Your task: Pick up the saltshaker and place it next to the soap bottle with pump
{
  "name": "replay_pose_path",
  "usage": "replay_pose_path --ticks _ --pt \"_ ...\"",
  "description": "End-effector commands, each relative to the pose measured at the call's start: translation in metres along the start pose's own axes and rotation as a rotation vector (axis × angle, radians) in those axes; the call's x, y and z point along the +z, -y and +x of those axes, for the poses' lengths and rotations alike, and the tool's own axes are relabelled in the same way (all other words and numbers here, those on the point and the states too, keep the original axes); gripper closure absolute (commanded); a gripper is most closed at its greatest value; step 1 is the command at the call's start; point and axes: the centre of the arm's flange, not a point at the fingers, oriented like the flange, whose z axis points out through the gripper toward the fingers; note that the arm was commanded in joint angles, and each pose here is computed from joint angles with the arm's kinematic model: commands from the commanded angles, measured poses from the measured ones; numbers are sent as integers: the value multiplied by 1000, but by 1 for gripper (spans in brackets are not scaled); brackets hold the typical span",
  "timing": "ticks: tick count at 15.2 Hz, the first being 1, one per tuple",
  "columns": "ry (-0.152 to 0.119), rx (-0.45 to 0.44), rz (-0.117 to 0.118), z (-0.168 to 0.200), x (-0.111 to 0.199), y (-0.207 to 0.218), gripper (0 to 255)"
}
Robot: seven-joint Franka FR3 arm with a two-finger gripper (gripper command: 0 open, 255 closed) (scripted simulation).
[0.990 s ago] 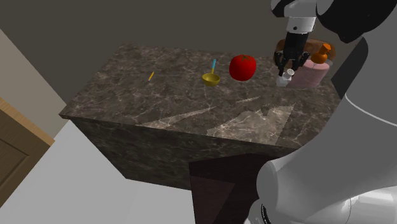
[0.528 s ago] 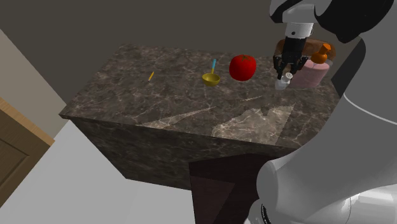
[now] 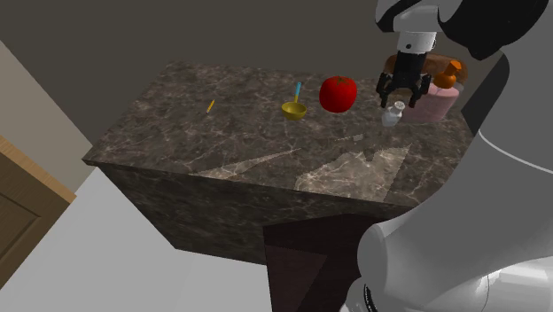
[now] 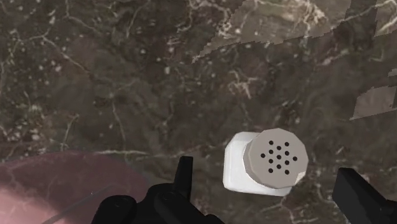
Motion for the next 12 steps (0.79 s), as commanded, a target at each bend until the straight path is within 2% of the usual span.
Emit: replay_pose_path --ticks 1,5,12 --pt "0 0 0 0 0 0 0" --pt "0 0 0 0 -50 0 0" --pt "0 0 0 0 -50 0 0"
